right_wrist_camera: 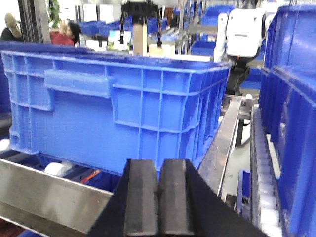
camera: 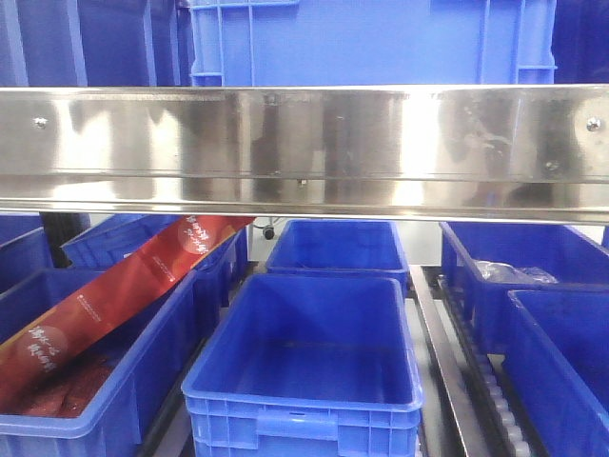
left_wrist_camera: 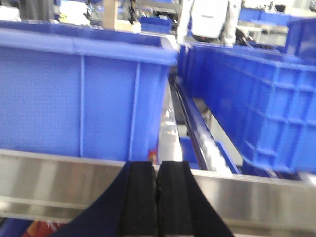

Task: Place valve from conveyor to right shelf box

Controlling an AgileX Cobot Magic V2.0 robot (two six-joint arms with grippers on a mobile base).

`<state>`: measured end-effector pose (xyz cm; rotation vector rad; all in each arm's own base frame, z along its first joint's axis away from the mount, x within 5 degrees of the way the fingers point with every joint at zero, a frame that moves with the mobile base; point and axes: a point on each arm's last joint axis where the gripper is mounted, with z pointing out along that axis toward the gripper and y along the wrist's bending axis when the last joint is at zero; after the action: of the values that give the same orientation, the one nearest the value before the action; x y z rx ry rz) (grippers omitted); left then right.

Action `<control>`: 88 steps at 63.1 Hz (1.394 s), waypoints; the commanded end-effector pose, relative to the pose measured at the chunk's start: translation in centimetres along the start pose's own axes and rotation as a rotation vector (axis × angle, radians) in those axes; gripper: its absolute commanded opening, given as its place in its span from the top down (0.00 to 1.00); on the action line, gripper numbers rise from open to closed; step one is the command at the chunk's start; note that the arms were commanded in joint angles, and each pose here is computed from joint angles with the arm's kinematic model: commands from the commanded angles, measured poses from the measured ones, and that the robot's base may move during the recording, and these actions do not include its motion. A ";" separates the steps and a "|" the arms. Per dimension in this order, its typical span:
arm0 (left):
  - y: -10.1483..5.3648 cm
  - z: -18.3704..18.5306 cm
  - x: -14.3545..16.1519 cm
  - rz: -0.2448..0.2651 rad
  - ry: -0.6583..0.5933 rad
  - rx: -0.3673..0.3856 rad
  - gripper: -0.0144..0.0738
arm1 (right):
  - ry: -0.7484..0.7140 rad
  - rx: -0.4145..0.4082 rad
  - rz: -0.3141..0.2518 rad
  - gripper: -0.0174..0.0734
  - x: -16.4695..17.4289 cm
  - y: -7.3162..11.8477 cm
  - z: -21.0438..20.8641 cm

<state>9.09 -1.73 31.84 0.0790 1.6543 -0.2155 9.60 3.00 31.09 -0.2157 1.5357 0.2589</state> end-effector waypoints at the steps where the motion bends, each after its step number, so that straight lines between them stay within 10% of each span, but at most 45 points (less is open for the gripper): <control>1: -0.1 -0.8 0.0 -0.007 -0.007 0.005 0.96 | -0.039 0.003 -0.011 0.99 -0.3 0.0 -0.5; 43: -0.1 -1.2 -0.1 -0.006 -0.031 0.007 0.96 | -0.058 0.006 -0.013 0.99 -0.3 -0.1 -0.6; 69: -0.1 -1.2 -0.2 -0.006 -0.033 0.006 0.96 | -0.033 0.292 -0.026 0.99 7.3 -2.2 -3.6; 88: -0.1 -1.2 -0.2 -0.006 -0.033 0.006 0.96 | -0.069 0.284 -0.113 0.99 9.5 -1.8 -4.9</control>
<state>8.03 -1.65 31.99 0.0853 1.6357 -0.2200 5.73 0.09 21.32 -0.0292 1.4955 -0.0070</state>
